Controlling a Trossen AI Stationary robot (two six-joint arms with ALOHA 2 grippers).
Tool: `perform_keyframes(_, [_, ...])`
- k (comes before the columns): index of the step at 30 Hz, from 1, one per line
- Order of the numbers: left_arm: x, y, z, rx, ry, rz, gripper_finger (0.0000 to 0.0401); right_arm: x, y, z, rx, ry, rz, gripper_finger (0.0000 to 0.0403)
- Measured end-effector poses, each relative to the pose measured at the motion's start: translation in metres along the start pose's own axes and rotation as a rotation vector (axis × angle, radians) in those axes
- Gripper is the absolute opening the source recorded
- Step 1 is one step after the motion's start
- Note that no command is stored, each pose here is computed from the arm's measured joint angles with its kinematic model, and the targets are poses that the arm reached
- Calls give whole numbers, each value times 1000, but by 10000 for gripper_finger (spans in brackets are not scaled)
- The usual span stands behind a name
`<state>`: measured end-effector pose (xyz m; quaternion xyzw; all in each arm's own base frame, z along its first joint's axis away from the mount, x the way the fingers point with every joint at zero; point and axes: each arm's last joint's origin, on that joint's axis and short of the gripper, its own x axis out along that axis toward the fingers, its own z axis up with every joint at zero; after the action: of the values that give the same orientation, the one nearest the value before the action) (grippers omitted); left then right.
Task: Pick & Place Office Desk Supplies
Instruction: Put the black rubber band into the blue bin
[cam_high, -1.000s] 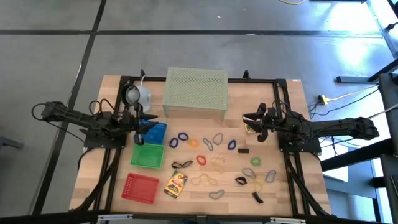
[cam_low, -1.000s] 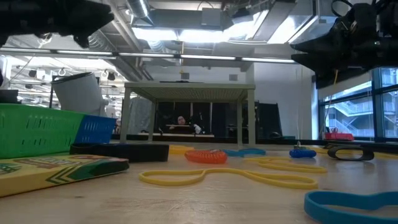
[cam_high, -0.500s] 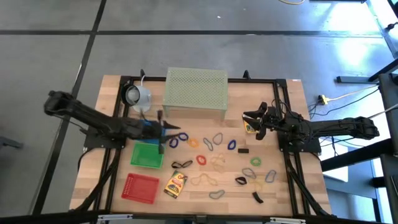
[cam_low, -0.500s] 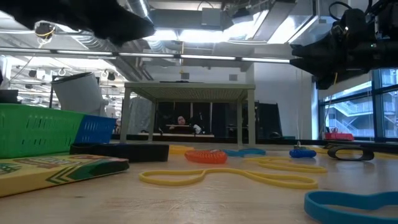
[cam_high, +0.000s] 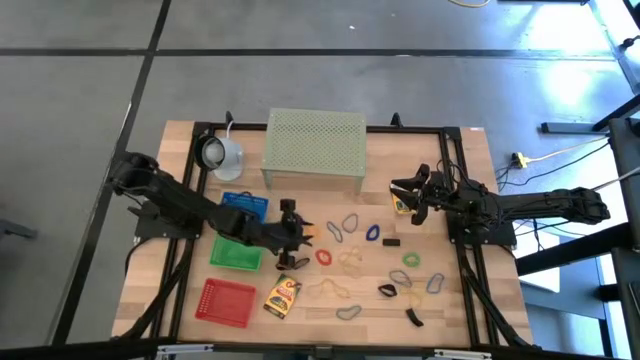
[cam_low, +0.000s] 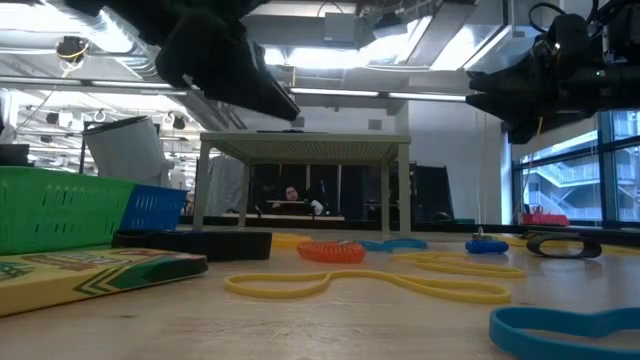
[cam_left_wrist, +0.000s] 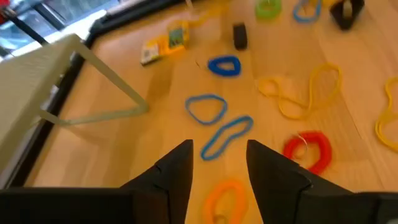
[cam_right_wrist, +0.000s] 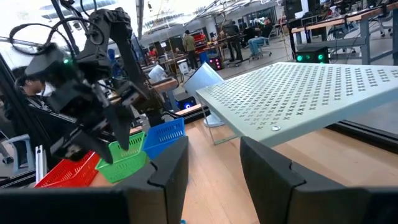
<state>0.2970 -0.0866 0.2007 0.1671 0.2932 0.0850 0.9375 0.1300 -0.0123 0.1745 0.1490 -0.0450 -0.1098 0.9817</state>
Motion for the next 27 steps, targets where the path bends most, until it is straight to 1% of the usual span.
perform_keyframes(3, [6,-6,6,20,35,-8,154,0,0,0,-1,0,0,146])
perform_keyframes(4, [7,-7,8,11,35,-5,155,0,0,0,-3,0,0,146])
perform_keyframes(9, [5,-10,19,-114,21,-11,167,0,0,0,-26,0,0,146])
perform_keyframes(13, [3,-13,19,-221,52,-35,187,0,0,0,-26,1,0,146])
perform_keyframes(16, [1,-18,18,-283,67,-77,204,0,0,0,-22,0,0,146])
perform_keyframes(22, [-3,-32,16,-267,92,-177,216,0,0,0,-21,0,0,146])
perform_keyframes(27, [3,-49,5,-197,145,-237,217,0,0,0,-21,5,-1,146])
